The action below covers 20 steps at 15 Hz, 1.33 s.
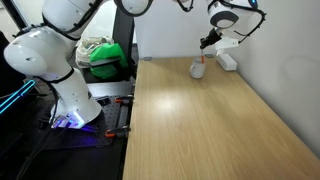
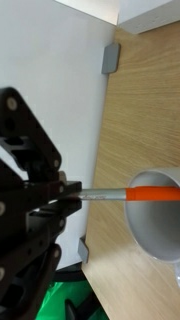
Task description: Remove the pen from the mug cup
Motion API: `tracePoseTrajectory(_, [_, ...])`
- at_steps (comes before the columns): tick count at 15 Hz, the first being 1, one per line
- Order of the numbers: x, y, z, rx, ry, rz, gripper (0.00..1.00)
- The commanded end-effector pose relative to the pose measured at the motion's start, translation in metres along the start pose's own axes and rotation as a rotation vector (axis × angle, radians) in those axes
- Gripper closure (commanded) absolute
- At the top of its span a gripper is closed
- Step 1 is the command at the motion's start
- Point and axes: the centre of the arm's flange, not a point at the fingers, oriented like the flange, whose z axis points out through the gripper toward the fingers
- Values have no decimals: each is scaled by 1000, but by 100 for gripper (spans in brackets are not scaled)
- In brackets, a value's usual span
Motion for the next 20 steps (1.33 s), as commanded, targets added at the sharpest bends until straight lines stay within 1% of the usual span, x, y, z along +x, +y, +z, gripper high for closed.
tracePoseTrajectory(1, [20, -33, -21, -61, 16, 13, 97])
tracePoseTrajectory(6, [37, -54, -44, -153, 43, 23, 97])
tracePoseTrajectory(12, [48, -82, -73, -260, 46, 40, 97])
tracePoseTrajectory(17, [51, -113, -88, -362, 10, 75, 97])
tracePoseTrajectory(20, [46, -124, -100, -424, -28, 106, 97])
